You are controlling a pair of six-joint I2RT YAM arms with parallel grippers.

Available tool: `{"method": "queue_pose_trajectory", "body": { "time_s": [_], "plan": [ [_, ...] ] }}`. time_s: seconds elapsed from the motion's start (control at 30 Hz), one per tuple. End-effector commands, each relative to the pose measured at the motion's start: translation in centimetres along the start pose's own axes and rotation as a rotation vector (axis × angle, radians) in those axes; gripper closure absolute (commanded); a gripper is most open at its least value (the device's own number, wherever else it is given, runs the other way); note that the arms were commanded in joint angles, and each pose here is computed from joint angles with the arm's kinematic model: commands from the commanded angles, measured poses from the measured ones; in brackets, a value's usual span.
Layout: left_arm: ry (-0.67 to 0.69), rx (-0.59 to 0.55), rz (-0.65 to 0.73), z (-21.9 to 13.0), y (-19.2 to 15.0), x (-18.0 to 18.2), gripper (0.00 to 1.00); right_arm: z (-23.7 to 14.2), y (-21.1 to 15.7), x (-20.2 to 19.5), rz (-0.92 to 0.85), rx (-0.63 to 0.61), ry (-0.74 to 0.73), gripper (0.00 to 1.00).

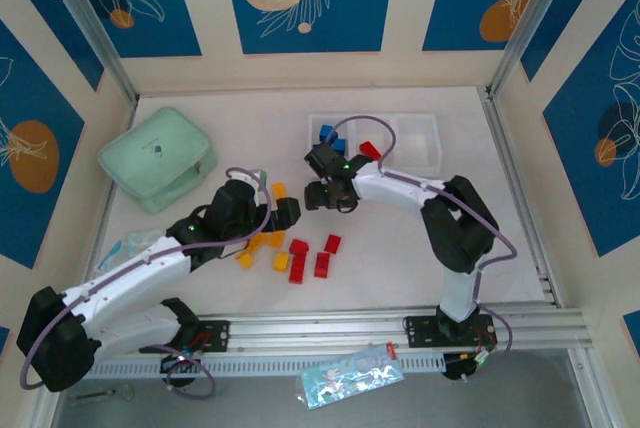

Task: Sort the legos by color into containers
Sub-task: Pick up the lego from the center of the table.

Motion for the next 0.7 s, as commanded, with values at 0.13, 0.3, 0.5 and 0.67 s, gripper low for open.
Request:
{"method": "queue_pose_trajectory", "body": {
  "time_s": [0.13,0.3,0.5,0.67],
  "plan": [
    [0.077,-0.012,-0.005,-1.1,-0.7,1.9,0.01,1.9,2.8,0.4,0.057,-0.079,-0.079,0.28],
    [0.086,-0.016,-0.007,-1.3,-0.9,2.2,0.01,3.6,3.6,0.0,0.074,-0.058,-0.088,0.32],
    [0.091,-0.011,0.003,-1.6,-0.9,2.3,0.01,4.4,4.2,-0.3,0.069,-0.057,-0.095,0.43],
    [0.088,-0.008,0.0,-1.5,-0.9,2.3,0.01,4.6,4.0,-0.2,0.055,-0.045,-0.084,0.54]
  ]
}}
Point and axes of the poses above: each hand's point on the last joint's axis, 136 mm out from that joint toward the fingers, its own z axis out along the fingers, its own x axis along the line the jaws close on, y = z × x, the point moved 2 cm from there along -z, back along the fingers, and after that the axes turned 14 degrees about z, right-handed, at the moved point
